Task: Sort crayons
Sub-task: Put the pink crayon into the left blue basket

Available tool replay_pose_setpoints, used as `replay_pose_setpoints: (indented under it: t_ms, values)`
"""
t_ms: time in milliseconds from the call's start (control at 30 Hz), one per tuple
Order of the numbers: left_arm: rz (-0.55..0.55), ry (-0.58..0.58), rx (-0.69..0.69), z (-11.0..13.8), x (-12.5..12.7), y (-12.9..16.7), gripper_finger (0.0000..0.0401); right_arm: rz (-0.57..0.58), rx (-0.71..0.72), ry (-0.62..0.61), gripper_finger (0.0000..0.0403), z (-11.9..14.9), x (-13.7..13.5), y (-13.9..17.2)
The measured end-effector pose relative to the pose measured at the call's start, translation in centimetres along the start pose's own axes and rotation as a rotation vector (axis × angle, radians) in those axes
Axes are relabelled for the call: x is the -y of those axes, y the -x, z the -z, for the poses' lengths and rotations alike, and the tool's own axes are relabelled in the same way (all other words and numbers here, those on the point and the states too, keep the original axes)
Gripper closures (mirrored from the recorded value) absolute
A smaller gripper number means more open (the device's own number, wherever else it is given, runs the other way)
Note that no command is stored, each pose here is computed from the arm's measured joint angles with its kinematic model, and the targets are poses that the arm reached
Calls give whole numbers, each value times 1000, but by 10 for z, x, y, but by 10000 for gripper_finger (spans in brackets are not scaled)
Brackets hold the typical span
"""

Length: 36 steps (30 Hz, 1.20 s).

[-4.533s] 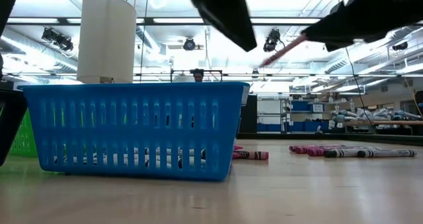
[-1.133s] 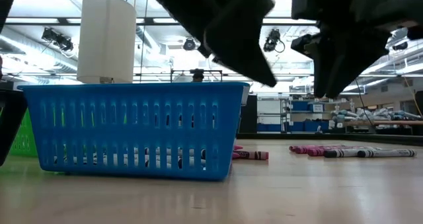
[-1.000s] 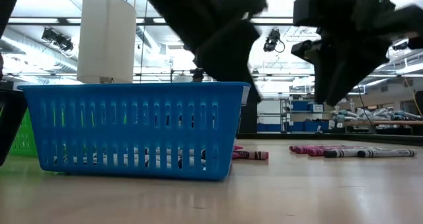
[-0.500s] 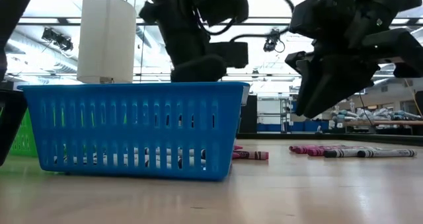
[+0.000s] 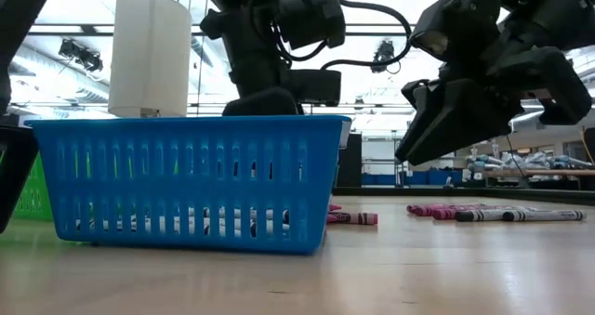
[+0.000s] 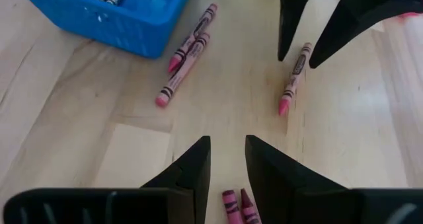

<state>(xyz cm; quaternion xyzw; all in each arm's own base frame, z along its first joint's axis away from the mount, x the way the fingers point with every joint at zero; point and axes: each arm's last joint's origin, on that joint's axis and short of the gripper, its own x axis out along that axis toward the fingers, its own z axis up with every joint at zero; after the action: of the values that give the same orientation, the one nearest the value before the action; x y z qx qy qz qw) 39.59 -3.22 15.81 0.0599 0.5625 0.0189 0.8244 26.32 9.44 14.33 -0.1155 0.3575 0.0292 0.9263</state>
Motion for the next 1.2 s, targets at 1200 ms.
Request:
replay_pose_setpoints:
  t_ms: [1200]
  values:
    - [-15, -10, -107, 9, -7, -18, 263, -2, 34, 38, 298, 8, -8, 2]
